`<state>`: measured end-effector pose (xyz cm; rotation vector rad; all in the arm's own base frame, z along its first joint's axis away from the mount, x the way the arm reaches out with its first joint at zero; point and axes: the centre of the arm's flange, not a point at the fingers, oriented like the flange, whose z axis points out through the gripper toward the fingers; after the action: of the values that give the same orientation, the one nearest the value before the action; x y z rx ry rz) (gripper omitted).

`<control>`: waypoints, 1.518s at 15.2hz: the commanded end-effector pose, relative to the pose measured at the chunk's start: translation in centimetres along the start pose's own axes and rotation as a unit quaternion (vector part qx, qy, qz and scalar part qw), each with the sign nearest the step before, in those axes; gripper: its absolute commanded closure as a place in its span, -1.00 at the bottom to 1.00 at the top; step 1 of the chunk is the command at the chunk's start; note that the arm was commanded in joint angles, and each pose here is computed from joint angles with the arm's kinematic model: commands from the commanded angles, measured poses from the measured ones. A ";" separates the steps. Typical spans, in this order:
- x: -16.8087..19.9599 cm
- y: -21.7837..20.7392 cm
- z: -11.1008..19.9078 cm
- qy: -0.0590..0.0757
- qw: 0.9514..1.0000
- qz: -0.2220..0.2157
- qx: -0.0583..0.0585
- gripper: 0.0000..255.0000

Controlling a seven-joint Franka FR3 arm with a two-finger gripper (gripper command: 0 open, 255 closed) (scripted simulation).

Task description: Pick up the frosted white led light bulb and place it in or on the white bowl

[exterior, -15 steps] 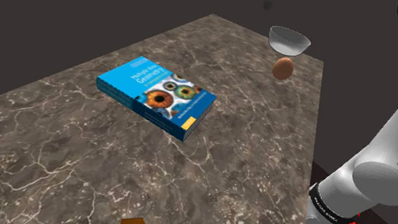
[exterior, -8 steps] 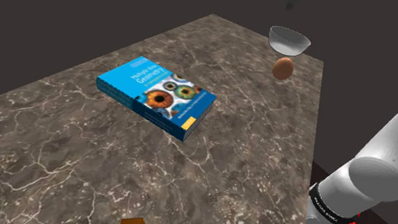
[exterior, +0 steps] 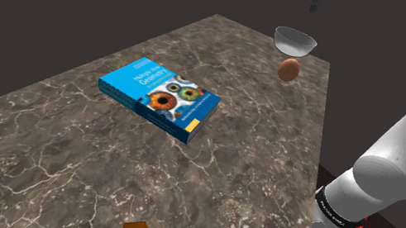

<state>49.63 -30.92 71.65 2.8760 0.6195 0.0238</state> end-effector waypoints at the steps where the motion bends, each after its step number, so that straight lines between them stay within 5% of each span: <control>1: -0.2 -0.2 1.1 0.000 1.000 0.000 0.000 1.00; 18: 0.0 -2.0 9.8 0.000 1.000 0.000 0.000 1.00; 23: 0.0 -2.0 9.8 0.000 1.000 0.000 0.000 1.00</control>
<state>49.45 -31.03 61.67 2.8758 0.6207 0.0239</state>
